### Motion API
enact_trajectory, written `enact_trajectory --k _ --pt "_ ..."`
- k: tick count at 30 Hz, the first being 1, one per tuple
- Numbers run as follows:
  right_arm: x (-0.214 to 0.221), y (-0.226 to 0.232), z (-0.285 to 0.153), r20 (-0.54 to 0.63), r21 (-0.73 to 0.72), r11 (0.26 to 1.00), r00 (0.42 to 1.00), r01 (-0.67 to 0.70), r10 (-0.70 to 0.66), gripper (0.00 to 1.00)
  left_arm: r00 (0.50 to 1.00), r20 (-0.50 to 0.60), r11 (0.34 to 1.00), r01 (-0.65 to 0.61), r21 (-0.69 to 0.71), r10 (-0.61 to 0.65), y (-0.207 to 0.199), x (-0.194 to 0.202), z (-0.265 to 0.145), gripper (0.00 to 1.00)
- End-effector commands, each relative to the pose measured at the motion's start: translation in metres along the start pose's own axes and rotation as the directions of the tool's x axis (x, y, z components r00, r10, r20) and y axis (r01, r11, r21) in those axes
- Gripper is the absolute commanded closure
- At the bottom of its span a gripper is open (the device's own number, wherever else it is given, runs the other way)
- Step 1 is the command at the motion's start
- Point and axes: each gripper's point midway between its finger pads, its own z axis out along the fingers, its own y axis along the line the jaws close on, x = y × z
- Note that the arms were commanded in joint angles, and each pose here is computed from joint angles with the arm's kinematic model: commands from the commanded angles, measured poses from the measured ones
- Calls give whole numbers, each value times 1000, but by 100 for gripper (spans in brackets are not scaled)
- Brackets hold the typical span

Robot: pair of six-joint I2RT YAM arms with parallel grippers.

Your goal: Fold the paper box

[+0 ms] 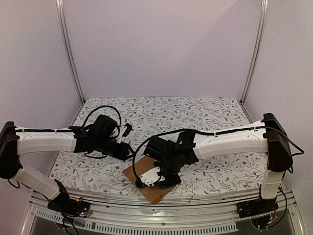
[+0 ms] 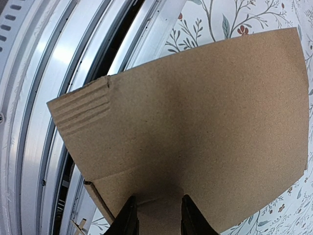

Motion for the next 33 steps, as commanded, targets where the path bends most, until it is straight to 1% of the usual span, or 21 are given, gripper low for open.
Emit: enact_trajectory --k 1,5,8,10,12,14,17,21,23,25,27,31,33 --pt "13 7 12 -59 -10 1000 998 2 -2 72 998 -67 1000 14 -12 -15 7 20 13 65" --pt "14 7 11 -60 -10 1000 998 0 0 72 988 -154 1000 20 -23 -23 13 43 30 68" --pt "14 7 10 -62 -7 1000 998 0 -1 72 972 -232 998 8 -64 -22 23 64 46 69" --pt "15 7 11 -64 -7 1000 998 1 -2 72 966 -257 996 3 -84 -24 28 72 51 69" --pt "16 7 11 -65 -9 1000 998 0 0 72 967 -251 994 3 -113 -32 34 72 53 69" --pt "16 8 11 -65 -11 1000 998 0 -1 72 976 -215 990 -1 -142 -30 38 64 49 69" --pt "16 9 11 -67 -10 1000 998 1 -1 72 993 -115 985 -2 -175 -19 38 40 33 66" --pt "16 7 11 -66 -7 1000 998 1 -1 72 999 47 991 12 -133 -6 24 6 2 63" --pt "16 8 11 -64 -7 1000 998 1 -2 72 997 82 997 9 -73 -3 12 0 -8 61" --pt "16 8 11 -66 -8 1000 998 1 -2 72 997 72 1000 14 -19 -12 2 2 -11 60" --pt "16 7 11 -65 -8 1000 998 1 -1 72 999 40 1000 16 6 -16 -2 9 -9 60" --pt "14 6 11 -63 -6 1000 998 2 -3 72 999 -28 1000 20 -11 -20 3 28 3 60" --pt "14 6 10 -63 -6 1000 998 2 -2 72 996 -82 1000 24 -7 -25 3 42 13 61"
